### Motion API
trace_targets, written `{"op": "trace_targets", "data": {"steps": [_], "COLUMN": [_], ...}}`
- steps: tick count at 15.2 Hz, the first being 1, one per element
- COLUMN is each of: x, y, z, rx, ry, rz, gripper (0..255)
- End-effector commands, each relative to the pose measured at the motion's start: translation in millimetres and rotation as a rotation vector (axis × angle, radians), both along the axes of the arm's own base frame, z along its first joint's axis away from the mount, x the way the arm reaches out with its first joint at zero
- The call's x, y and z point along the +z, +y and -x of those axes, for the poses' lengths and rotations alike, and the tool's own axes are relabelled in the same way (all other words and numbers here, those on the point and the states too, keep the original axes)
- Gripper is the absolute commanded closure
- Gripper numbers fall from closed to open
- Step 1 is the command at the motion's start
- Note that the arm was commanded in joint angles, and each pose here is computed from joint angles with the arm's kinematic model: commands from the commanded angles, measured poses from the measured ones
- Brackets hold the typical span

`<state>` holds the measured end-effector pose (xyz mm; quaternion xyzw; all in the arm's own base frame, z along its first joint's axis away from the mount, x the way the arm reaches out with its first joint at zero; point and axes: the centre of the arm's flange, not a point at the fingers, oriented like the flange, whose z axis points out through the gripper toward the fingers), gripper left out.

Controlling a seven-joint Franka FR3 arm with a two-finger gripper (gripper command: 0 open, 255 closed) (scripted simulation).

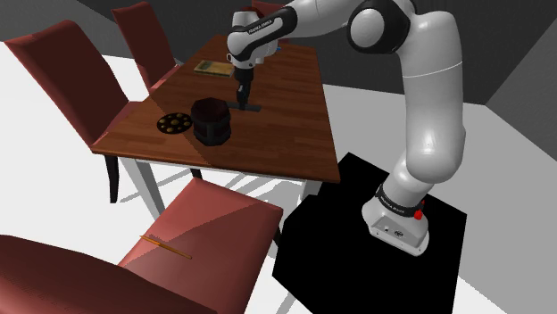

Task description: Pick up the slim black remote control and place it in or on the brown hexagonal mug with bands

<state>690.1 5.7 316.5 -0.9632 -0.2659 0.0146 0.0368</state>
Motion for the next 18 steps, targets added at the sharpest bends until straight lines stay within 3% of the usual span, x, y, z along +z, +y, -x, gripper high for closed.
{"op": "trace_targets", "data": {"steps": [1, 6, 18], "x": [-1.7, -1.8, 61.5], "y": [1.4, 1.4, 1.4], "z": [0.1, 0.8, 0.9], "rx": [0.002, 0.002, 0.002], "ry": [0.003, 0.003, 0.003], "rz": [-0.001, -0.001, -0.001], "gripper": [255, 255, 255]}}
